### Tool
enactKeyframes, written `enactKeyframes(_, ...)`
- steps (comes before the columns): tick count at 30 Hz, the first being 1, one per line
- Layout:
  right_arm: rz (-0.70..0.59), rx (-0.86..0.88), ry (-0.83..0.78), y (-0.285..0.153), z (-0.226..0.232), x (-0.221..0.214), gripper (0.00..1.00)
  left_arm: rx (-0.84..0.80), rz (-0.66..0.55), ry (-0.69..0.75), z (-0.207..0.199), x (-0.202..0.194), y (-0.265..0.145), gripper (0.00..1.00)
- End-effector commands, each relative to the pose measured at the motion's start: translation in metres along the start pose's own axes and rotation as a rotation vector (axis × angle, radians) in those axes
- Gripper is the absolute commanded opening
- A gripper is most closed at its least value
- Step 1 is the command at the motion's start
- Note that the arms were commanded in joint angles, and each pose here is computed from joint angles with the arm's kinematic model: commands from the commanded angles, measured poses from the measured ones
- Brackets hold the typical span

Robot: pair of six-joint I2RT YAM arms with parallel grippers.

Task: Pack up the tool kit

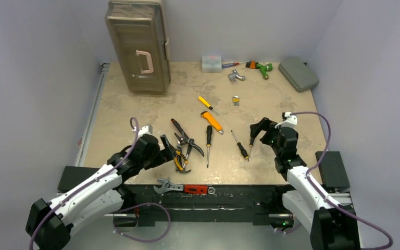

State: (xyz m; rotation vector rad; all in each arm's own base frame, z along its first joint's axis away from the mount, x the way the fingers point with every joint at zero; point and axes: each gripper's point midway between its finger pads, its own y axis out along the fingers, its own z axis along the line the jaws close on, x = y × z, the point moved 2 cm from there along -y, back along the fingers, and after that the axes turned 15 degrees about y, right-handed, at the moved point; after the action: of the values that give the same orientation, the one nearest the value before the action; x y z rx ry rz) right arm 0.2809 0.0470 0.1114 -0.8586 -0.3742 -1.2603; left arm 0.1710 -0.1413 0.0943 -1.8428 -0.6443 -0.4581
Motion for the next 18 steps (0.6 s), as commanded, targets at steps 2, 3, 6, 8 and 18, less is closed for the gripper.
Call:
enactKeyframes(2,0.157,0.304,-0.092,0.007,0.067,-0.019,0.99,-0.053,-0.024,-0.012,-0.038,0.014,0.008,1.00)
enactKeyframes(3,0.202,0.340,-0.125,0.006,0.079,-0.032,0.99,-0.054,-0.016,-0.003,-0.043,0.015,0.010,1.00)
enactKeyframes(6,0.284,0.424,-0.241,0.001,0.110,-0.062,0.99,-0.046,-0.020,0.020,-0.045,0.018,0.011,1.00)
enactKeyframes(8,0.310,0.451,-0.307,-0.001,0.123,-0.076,0.99,-0.048,-0.059,0.023,-0.042,0.023,0.007,1.00)
enactKeyframes(18,0.459,0.512,-0.486,-0.007,0.157,-0.128,0.99,0.005,-0.119,0.064,-0.015,0.027,-0.027,1.00)
